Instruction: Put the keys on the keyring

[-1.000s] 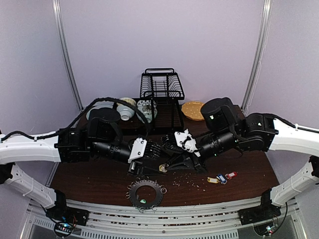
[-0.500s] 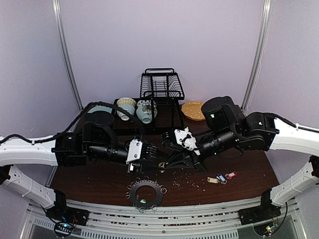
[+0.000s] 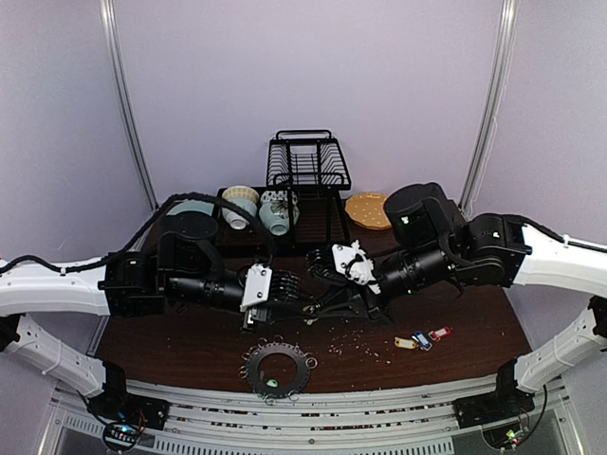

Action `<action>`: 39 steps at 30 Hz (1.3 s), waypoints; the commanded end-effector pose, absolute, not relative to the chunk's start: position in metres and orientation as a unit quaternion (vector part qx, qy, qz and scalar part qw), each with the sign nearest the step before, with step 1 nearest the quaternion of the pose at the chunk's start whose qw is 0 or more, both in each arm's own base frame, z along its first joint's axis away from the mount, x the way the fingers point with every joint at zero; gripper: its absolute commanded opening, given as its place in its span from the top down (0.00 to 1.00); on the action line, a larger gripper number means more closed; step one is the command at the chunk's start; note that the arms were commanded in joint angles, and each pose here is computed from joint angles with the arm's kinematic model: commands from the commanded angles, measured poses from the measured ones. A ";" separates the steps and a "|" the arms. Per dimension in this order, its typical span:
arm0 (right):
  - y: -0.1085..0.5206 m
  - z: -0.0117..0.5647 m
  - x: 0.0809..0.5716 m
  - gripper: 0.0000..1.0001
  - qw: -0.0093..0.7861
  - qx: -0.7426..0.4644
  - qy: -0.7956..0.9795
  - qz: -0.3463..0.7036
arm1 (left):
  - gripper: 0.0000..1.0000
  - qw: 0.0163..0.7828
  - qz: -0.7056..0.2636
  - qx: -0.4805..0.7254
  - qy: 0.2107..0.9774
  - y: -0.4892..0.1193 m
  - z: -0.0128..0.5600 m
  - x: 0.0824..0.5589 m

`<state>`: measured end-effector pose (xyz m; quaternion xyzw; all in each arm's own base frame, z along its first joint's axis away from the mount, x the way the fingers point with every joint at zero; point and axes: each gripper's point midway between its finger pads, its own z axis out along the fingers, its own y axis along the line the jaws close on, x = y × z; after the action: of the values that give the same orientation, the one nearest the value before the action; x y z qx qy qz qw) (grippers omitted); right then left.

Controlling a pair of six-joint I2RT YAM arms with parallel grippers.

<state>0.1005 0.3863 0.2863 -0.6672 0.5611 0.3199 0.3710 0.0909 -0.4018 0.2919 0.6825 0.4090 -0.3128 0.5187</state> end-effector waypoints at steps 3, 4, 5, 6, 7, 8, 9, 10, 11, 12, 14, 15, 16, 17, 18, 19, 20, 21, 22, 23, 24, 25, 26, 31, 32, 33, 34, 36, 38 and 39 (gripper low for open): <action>0.386 0.302 0.098 1.00 0.384 -0.661 0.554 0.328 | 0.99 0.550 -0.320 0.668 0.387 -0.401 0.317 0.089; 0.385 0.300 0.099 1.00 0.384 -0.661 0.556 0.326 | 1.00 0.551 -0.322 0.665 0.388 -0.400 0.318 0.089; 0.385 0.301 0.099 1.00 0.386 -0.660 0.556 0.326 | 1.00 0.551 -0.324 0.663 0.389 -0.400 0.318 0.089; 0.385 0.300 0.099 1.00 0.387 -0.659 0.557 0.325 | 1.00 0.553 -0.326 0.662 0.388 -0.399 0.320 0.088; 0.385 0.300 0.100 1.00 0.389 -0.658 0.558 0.324 | 1.00 0.554 -0.326 0.661 0.387 -0.399 0.320 0.088; 0.384 0.301 0.101 1.00 0.393 -0.656 0.557 0.323 | 1.00 0.556 -0.327 0.660 0.386 -0.398 0.322 0.088; 0.384 0.300 0.102 1.00 0.395 -0.655 0.559 0.320 | 1.00 0.558 -0.328 0.658 0.386 -0.398 0.323 0.088; 0.383 0.301 0.103 1.00 0.398 -0.653 0.560 0.318 | 1.00 0.559 -0.330 0.657 0.384 -0.397 0.324 0.087; 0.383 0.300 0.104 1.00 0.399 -0.652 0.561 0.316 | 1.00 0.560 -0.332 0.656 0.382 -0.397 0.326 0.086; 0.382 0.299 0.106 1.00 0.400 -0.651 0.564 0.314 | 1.00 0.560 -0.336 0.656 0.380 -0.396 0.326 0.085; 0.382 0.298 0.107 1.00 0.401 -0.651 0.565 0.310 | 1.00 0.558 -0.343 0.655 0.376 -0.396 0.327 0.082; 0.382 0.297 0.108 1.00 0.401 -0.650 0.567 0.308 | 1.00 0.558 -0.348 0.654 0.374 -0.396 0.328 0.081; 0.382 0.296 0.108 1.00 0.400 -0.651 0.567 0.308 | 1.00 0.557 -0.353 0.654 0.371 -0.396 0.329 0.078; 0.382 0.296 0.108 1.00 0.400 -0.651 0.567 0.308 | 1.00 0.557 -0.359 0.653 0.367 -0.396 0.331 0.077; 0.382 0.295 0.107 1.00 0.399 -0.651 0.568 0.308 | 1.00 0.556 -0.364 0.652 0.365 -0.396 0.332 0.075; 0.383 0.296 0.107 1.00 0.399 -0.651 0.566 0.311 | 1.00 0.555 -0.367 0.652 0.363 -0.396 0.332 0.074; 0.383 0.297 0.107 1.00 0.399 -0.651 0.565 0.312 | 0.99 0.554 -0.369 0.652 0.362 -0.396 0.332 0.074; 0.384 0.297 0.106 1.00 0.397 -0.652 0.565 0.314 | 0.91 0.554 -0.369 0.652 0.363 -0.397 0.331 0.074; 0.384 0.298 0.106 1.00 0.398 -0.652 0.564 0.315 | 0.88 0.554 -0.366 0.652 0.365 -0.398 0.330 0.075; 0.385 0.299 0.106 1.00 0.399 -0.651 0.563 0.316 | 0.87 0.555 -0.363 0.652 0.368 -0.398 0.328 0.077; 0.385 0.300 0.105 1.00 0.399 -0.652 0.562 0.317 | 0.86 0.556 -0.359 0.651 0.371 -0.399 0.328 0.079; 0.385 0.301 0.105 1.00 0.399 -0.652 0.561 0.318 | 0.82 0.558 -0.355 0.650 0.375 -0.400 0.327 0.081; 0.385 0.301 0.105 1.00 0.399 -0.652 0.561 0.319 | 0.79 0.558 -0.352 0.650 0.377 -0.401 0.326 0.083; 0.384 0.301 0.104 1.00 0.399 -0.651 0.561 0.319 | 0.71 0.553 -0.349 0.658 0.374 -0.405 0.324 0.083; 0.384 0.302 0.104 1.00 0.399 -0.650 0.561 0.320 | 0.69 0.552 -0.350 0.659 0.373 -0.406 0.324 0.082; 0.384 0.302 0.105 1.00 0.400 -0.650 0.561 0.320 | 0.65 0.550 -0.350 0.661 0.372 -0.406 0.324 0.082; 0.384 0.303 0.104 1.00 0.400 -0.650 0.561 0.321 | 0.64 0.546 -0.351 0.665 0.370 -0.407 0.322 0.081; 0.384 0.303 0.104 1.00 0.400 -0.651 0.560 0.321 | 0.63 0.542 -0.346 0.671 0.370 -0.409 0.319 0.081; 0.384 0.303 0.104 1.00 0.400 -0.651 0.560 0.320 | 0.62 0.543 -0.345 0.671 0.369 -0.409 0.320 0.081; 0.384 0.302 0.104 1.00 0.400 -0.651 0.560 0.320 | 0.64 0.544 -0.345 0.671 0.368 -0.408 0.321 0.081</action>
<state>0.1049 0.3850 0.2994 -0.6555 0.5590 0.3164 0.3973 0.0866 -0.4039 0.3010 0.6715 0.3978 -0.3377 0.5262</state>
